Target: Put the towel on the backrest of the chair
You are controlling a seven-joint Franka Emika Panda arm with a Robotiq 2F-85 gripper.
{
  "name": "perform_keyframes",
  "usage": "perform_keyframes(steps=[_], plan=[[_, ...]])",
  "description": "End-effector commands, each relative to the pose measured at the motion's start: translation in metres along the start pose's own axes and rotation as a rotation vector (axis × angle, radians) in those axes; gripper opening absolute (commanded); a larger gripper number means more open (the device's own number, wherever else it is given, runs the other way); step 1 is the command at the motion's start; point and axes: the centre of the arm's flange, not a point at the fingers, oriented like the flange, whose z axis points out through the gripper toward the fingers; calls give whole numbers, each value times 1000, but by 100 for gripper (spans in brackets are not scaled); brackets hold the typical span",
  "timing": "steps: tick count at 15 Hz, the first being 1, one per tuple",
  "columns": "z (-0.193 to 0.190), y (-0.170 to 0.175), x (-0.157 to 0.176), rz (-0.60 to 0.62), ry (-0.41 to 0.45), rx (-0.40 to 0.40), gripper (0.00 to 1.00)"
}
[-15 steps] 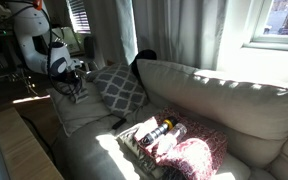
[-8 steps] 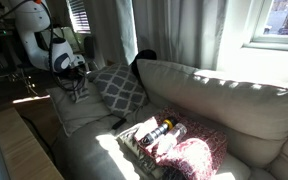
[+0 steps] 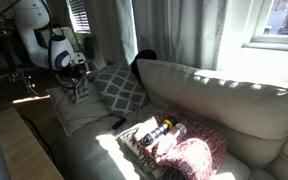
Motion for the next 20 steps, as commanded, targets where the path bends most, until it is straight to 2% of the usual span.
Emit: perform_keyframes(steps=[1, 4, 8, 9, 10, 12, 17, 20], plan=[[-27, 10, -5, 20, 9, -39, 1], [-58, 30, 2, 34, 59, -98, 1], [-111, 67, 16, 47, 176, -204, 1], [-123, 75, 17, 91, 207, -230, 1], [-88, 76, 31, 51, 183, -173, 3], [-107, 87, 32, 71, 208, -206, 3], [-119, 86, 32, 75, 212, -221, 1], [-147, 114, 49, 89, 281, -284, 1]])
